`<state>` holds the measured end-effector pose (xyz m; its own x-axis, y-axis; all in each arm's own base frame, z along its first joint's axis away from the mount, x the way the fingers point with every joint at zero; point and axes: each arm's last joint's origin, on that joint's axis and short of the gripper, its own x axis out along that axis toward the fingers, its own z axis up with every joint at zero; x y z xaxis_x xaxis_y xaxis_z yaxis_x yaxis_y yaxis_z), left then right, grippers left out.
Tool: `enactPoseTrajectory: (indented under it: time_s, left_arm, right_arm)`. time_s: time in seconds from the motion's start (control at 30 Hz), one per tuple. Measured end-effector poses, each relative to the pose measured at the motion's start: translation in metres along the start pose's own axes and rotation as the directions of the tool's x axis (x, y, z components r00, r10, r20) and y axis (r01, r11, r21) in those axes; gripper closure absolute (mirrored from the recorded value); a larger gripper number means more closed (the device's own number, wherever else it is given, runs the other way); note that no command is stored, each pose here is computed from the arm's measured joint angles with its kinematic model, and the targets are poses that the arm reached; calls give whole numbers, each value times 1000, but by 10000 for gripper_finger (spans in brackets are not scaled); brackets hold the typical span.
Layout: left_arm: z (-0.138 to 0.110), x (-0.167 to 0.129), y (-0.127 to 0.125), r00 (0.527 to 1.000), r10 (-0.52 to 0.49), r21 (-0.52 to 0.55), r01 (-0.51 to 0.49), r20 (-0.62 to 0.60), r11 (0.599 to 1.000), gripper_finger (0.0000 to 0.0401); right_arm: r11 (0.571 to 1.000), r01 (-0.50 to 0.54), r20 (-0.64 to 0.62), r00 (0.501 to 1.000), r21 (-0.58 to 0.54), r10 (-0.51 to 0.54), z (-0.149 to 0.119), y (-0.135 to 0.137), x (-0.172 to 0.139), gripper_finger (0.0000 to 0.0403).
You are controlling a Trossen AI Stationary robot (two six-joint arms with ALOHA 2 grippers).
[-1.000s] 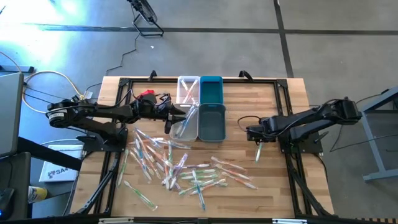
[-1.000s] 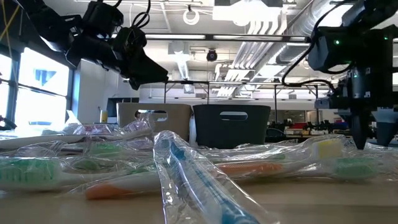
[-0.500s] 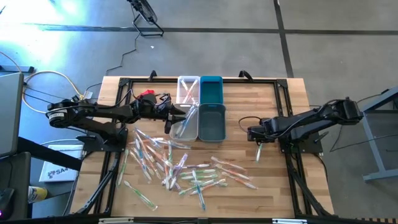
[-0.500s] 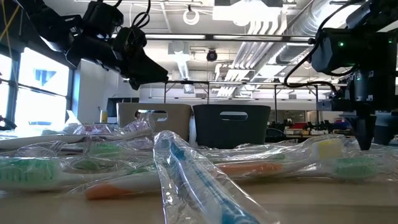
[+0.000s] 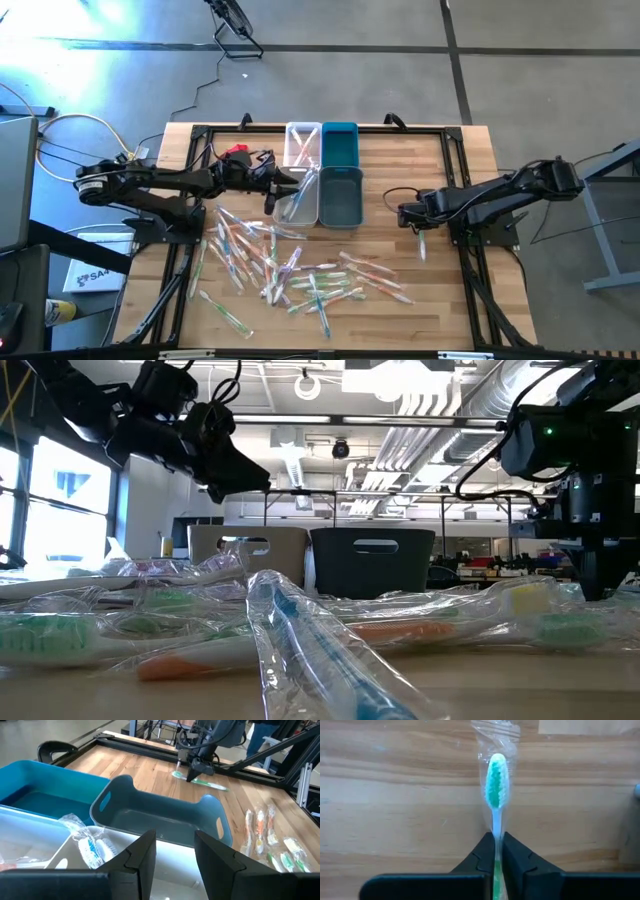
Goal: Pick & Place Toothbrushes
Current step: Put the green toothbrush into the blue bin
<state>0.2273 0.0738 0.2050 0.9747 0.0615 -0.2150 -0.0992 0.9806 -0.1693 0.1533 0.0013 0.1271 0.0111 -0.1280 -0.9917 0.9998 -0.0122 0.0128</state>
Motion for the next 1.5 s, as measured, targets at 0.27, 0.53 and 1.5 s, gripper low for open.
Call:
enactPoseTrajectory:
  time_s: [0.27,0.53,1.5]
  left_arm:
    - [14,-13,-5,997,-9,23,7,72,1000,269]
    - [24,-34,-12,997,-6,25,4,82,1000,269]
    - [36,-58,-7,894,411,223,-443,179,868,269]
  right_arm:
    - [998,-24,2,1000,-52,24,1,0,-3,397]
    - [962,-160,111,976,-220,188,8,21,-36,398]
    - [697,-174,522,543,-696,657,89,74,-127,399]
